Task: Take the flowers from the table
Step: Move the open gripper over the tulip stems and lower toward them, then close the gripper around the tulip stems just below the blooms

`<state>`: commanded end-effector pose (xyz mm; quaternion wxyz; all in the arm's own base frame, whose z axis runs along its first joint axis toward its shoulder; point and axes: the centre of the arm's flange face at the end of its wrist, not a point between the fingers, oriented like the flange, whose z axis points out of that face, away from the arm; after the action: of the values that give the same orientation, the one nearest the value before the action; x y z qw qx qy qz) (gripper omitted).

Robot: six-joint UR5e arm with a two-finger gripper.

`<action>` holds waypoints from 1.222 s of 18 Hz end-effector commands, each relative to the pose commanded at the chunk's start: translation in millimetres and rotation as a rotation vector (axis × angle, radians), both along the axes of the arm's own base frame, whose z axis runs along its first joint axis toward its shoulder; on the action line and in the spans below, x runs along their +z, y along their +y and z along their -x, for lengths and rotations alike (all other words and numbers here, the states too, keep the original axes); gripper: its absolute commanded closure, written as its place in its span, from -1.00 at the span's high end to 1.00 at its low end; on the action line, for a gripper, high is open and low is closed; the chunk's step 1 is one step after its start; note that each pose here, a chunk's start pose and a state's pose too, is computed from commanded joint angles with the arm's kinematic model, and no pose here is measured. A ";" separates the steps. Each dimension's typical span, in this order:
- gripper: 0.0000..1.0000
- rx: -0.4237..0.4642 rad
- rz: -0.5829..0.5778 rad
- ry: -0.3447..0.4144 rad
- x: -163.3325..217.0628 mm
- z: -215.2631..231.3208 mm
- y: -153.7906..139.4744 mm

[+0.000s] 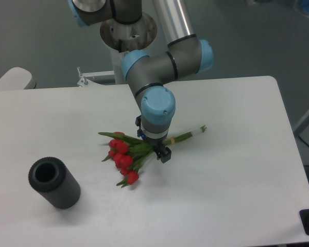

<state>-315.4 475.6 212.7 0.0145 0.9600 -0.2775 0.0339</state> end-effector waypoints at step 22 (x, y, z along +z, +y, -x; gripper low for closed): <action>0.53 -0.027 -0.010 0.000 -25.0 -25.2 2.6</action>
<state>-290.3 478.1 187.7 0.0100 0.9562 -0.2907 0.0320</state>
